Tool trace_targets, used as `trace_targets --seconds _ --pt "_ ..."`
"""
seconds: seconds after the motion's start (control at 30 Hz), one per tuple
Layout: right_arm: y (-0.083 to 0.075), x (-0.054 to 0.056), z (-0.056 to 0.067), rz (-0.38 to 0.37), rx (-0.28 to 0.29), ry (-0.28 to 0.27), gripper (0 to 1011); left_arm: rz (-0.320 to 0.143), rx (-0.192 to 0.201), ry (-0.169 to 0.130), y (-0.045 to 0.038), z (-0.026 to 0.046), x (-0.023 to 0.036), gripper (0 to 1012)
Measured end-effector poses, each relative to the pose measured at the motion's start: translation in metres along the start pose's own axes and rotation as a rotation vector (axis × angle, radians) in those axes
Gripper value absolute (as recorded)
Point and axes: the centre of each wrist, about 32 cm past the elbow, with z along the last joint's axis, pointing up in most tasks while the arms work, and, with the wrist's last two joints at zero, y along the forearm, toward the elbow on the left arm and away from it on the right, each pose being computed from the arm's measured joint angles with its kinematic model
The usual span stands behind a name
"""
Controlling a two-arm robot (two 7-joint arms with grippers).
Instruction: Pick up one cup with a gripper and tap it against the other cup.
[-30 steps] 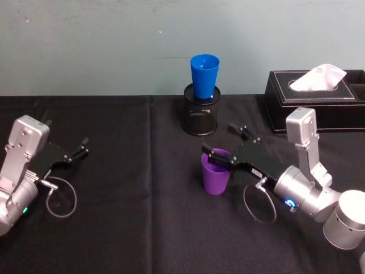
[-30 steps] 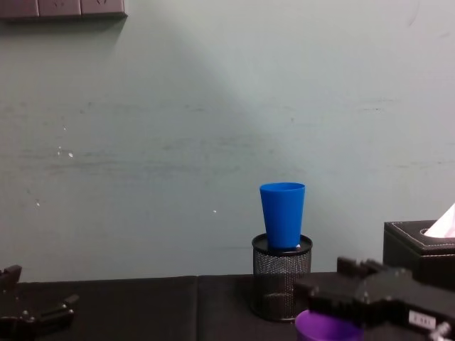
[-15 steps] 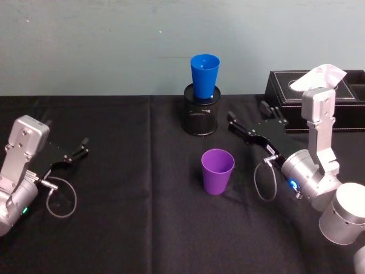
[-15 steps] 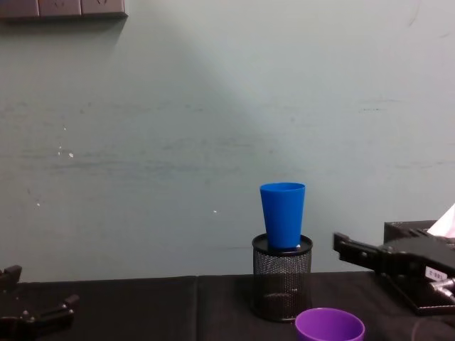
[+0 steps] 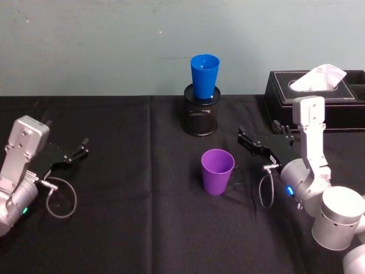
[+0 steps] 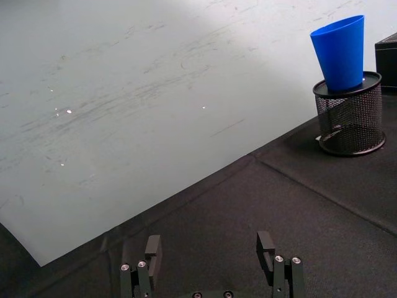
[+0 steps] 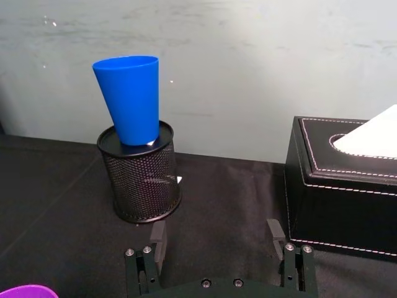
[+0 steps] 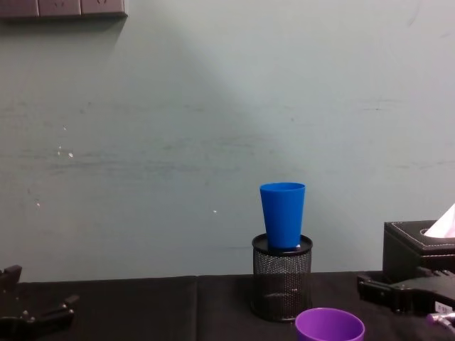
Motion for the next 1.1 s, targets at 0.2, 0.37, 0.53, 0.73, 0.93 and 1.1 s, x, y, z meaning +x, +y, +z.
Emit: trace_targets --seconds 0.2,0.37,0.53,0.73,0.93,1.1 --pt "0.0007 0.0025 -0.0003 0.03 -0.001 0.011 1003 0.0 0.0 0.0 0.0 0.0 0.0 1000" --pt "0.0007 0.0022 -0.0001 0.026 0.0 0.01 1003 0.0 0.0 0.0 0.0 0.0 0.0 1000" --pt "0.0006 0.0019 -0.0001 0.023 0.001 0.008 1003 0.0 0.0 0.0 0.0 0.0 0.0 1000" --pt "0.0004 0.0018 -0.0001 0.021 0.001 0.007 1003 0.0 0.0 0.0 0.0 0.0 0.0 1000" --pt "0.0004 0.0015 0.0001 0.02 0.002 0.006 1003 0.0 0.0 0.0 0.0 0.0 0.0 1000" --pt "0.0004 0.0013 0.0002 0.02 0.003 0.005 1003 0.0 0.0 0.0 0.0 0.0 0.0 1000"
